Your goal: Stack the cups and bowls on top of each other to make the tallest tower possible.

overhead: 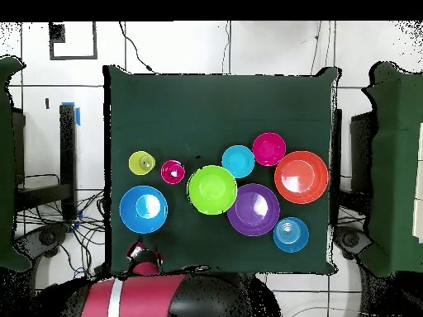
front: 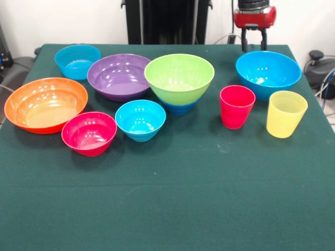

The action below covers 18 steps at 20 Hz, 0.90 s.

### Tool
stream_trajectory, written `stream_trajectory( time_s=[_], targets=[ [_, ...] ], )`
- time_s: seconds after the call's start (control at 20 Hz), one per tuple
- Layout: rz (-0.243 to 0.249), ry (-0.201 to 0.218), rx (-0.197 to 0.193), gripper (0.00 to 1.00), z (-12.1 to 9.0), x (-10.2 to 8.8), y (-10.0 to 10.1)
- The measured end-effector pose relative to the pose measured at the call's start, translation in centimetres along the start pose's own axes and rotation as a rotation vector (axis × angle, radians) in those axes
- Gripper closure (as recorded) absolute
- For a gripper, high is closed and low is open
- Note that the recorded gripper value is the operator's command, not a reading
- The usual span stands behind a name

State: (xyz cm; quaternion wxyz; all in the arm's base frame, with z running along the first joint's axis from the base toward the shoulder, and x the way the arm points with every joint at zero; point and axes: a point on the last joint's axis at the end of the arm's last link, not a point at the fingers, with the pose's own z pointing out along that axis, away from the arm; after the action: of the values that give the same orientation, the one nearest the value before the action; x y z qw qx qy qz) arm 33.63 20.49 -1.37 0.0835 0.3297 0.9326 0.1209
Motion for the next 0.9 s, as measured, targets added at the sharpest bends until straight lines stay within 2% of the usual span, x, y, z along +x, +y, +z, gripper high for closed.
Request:
stream_trajectory(
  time_s=[0.35,0.65,0.9],
  targets=[
    [0.034,0.01,0.003,0.0,0.18,-0.34,-0.67],
    [0.06,0.017,-0.01,0.0,0.07,-0.97,-0.65],
    [0.055,0.034,-0.01,0.0,-0.41,-0.13,-0.63]
  ],
)
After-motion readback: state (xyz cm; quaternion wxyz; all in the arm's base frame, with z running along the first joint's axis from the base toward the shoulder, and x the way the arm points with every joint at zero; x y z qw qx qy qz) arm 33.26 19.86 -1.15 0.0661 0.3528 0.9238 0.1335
